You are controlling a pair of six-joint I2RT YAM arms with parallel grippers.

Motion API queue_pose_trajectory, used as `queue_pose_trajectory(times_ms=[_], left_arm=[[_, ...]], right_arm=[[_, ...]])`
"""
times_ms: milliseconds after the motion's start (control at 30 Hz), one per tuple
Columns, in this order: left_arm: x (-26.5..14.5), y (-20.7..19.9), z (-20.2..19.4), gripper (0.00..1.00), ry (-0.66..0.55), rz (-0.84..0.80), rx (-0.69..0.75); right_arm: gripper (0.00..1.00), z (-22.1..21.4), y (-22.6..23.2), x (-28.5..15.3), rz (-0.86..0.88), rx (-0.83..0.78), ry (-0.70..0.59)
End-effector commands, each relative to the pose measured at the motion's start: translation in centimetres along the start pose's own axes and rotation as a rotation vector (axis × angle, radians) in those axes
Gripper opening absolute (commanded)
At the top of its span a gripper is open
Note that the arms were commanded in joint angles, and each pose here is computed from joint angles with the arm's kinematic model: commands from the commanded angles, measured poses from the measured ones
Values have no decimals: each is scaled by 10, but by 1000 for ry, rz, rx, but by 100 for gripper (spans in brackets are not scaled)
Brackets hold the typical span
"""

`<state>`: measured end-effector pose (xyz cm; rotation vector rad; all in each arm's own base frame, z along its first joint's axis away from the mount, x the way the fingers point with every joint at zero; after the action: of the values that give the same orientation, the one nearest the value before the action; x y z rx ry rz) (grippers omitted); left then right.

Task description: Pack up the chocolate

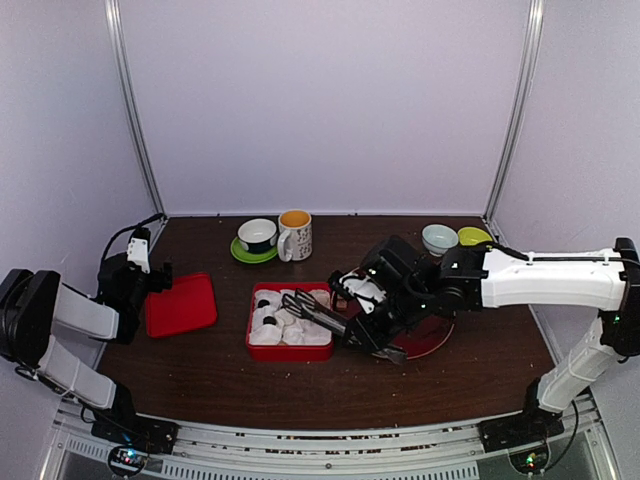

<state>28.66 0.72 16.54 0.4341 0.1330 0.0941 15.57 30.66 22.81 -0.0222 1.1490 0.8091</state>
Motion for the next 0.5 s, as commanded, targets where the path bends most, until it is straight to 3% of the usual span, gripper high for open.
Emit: queue_pose_trajectory(times_ms=[0, 267, 467], left_arm=[[0, 4, 6, 98, -53, 17, -11], [0, 4, 5, 98, -52, 17, -11], [0, 4, 6, 98, -54, 18, -11]], right_arm=[[32, 8, -2, -25, -67, 12, -144], [31, 1, -22, -55, -180, 113, -307], [31, -16, -40, -72, -242, 191, -349]])
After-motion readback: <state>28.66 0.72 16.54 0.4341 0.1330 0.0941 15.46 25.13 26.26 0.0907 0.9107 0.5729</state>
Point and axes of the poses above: each gripper's point midway between its finger pads, its own x axis out along the fingers, its own y axis along the line the jaws close on, z = x × y, the point moved 10 cm from there along -x, back along the fingers, and after that the axes turned 12 degrees about x, right-handed, at the moved point
